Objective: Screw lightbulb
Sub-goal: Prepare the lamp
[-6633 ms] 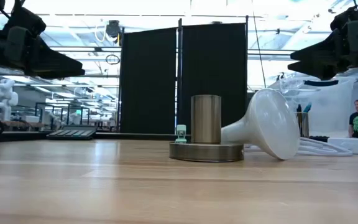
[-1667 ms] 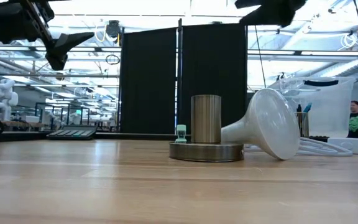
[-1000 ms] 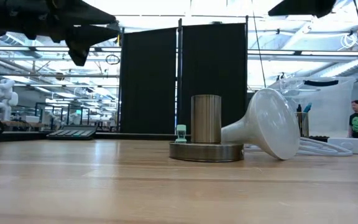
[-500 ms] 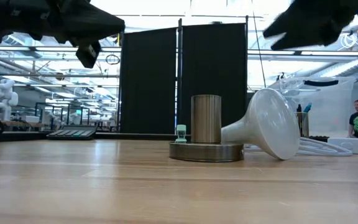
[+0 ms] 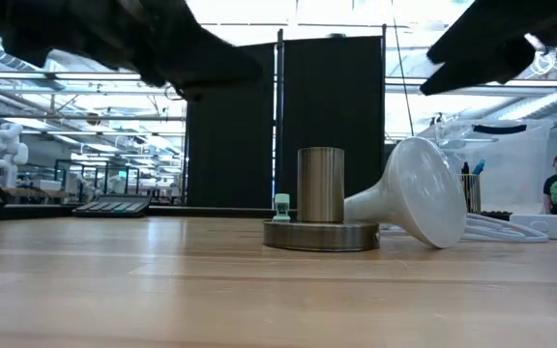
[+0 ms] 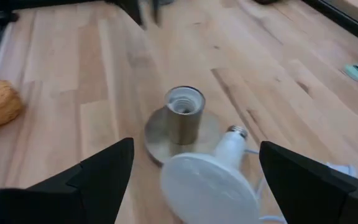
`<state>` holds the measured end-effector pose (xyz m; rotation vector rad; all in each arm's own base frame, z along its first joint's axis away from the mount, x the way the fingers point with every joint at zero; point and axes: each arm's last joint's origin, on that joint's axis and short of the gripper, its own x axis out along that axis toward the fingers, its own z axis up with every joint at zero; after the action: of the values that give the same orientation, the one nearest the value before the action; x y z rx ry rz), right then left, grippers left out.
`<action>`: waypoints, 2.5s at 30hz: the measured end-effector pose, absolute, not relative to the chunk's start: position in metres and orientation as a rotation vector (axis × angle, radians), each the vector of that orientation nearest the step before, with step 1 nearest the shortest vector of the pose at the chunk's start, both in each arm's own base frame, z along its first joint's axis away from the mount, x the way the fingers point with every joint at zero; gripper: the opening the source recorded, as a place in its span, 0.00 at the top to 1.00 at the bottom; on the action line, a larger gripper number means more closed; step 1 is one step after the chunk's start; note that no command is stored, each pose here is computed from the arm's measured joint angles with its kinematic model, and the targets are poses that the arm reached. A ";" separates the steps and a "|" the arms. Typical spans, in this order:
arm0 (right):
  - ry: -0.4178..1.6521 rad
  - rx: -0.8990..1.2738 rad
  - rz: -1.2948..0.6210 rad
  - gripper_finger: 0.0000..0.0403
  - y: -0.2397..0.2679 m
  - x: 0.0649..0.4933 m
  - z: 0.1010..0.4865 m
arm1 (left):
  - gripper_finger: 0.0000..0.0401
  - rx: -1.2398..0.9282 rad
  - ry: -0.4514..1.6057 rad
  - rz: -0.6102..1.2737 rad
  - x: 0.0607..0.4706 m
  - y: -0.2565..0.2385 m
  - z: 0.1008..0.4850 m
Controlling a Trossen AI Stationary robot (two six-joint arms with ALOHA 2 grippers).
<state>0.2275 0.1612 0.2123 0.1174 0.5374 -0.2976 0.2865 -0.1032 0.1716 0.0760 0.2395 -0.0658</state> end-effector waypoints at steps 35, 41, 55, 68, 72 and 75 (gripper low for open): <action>0.560 0.048 -0.335 0.17 0.174 0.234 0.218 | 0.18 -0.041 0.349 -0.038 0.346 -0.089 0.099; 0.567 0.049 -0.332 0.17 0.174 0.233 0.218 | 0.18 -0.050 0.350 -0.025 0.361 -0.087 0.092; 0.649 0.014 -0.386 0.17 0.180 0.240 0.184 | 0.29 -0.062 0.386 0.007 0.361 -0.082 0.088; 0.662 0.030 -0.416 0.05 0.180 0.242 0.176 | 0.33 -0.059 0.399 0.019 0.361 -0.081 0.087; 0.674 0.040 -0.444 0.01 0.176 0.242 0.175 | 0.33 -0.059 0.399 0.019 0.361 -0.081 0.087; 0.676 0.038 -0.446 0.02 0.175 0.242 0.174 | 0.33 -0.059 0.400 0.019 0.361 -0.081 0.087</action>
<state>0.2423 0.1754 0.1745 0.0376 0.6760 -0.4457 0.3609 -0.0808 0.0867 -0.0586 0.3997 0.0190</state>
